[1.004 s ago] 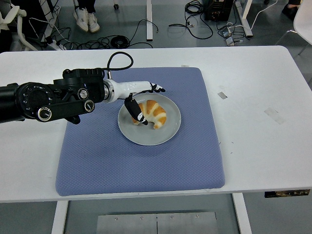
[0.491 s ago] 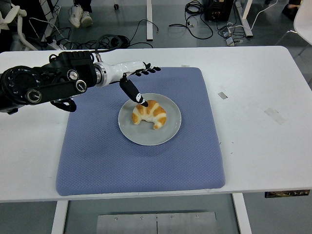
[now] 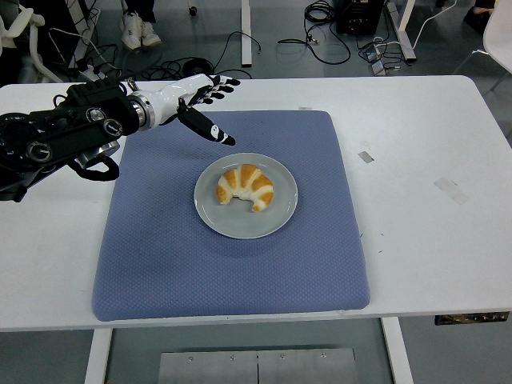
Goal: Place the bread on the plate
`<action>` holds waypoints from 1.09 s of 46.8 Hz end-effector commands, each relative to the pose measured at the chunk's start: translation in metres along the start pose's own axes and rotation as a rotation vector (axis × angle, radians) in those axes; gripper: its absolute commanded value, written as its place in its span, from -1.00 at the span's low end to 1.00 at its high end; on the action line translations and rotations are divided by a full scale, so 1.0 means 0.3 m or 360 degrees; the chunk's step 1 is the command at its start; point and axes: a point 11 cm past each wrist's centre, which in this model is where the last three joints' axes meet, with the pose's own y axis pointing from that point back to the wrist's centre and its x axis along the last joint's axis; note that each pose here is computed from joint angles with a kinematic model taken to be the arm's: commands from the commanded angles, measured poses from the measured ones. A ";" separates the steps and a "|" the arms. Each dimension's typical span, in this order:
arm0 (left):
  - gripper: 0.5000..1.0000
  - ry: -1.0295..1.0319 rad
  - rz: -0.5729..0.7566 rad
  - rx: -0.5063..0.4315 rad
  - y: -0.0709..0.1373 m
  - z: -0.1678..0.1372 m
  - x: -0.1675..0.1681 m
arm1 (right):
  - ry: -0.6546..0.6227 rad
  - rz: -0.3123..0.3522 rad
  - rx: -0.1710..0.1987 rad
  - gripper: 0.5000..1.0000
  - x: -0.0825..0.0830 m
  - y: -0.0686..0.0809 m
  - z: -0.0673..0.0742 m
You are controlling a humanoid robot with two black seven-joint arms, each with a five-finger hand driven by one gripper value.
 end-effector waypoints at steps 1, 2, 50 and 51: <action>0.93 0.0045 0.0052 0.0007 0.000 -0.012 0.033 | 0.0000 0.0000 -0.0001 1.00 0.000 0.000 0.002; 0.93 0.0045 0.0060 0.0014 0.000 -0.017 0.039 | 0.0001 0.0000 0.0001 1.00 0.000 0.000 -0.001; 0.93 0.1003 0.0355 0.0032 0.090 -0.268 0.360 | -0.0002 0.0000 -0.0001 1.00 0.000 0.000 0.001; 0.93 0.1024 0.0351 0.0023 0.085 -0.267 0.356 | -0.0002 0.0000 -0.0001 1.00 0.000 0.000 0.001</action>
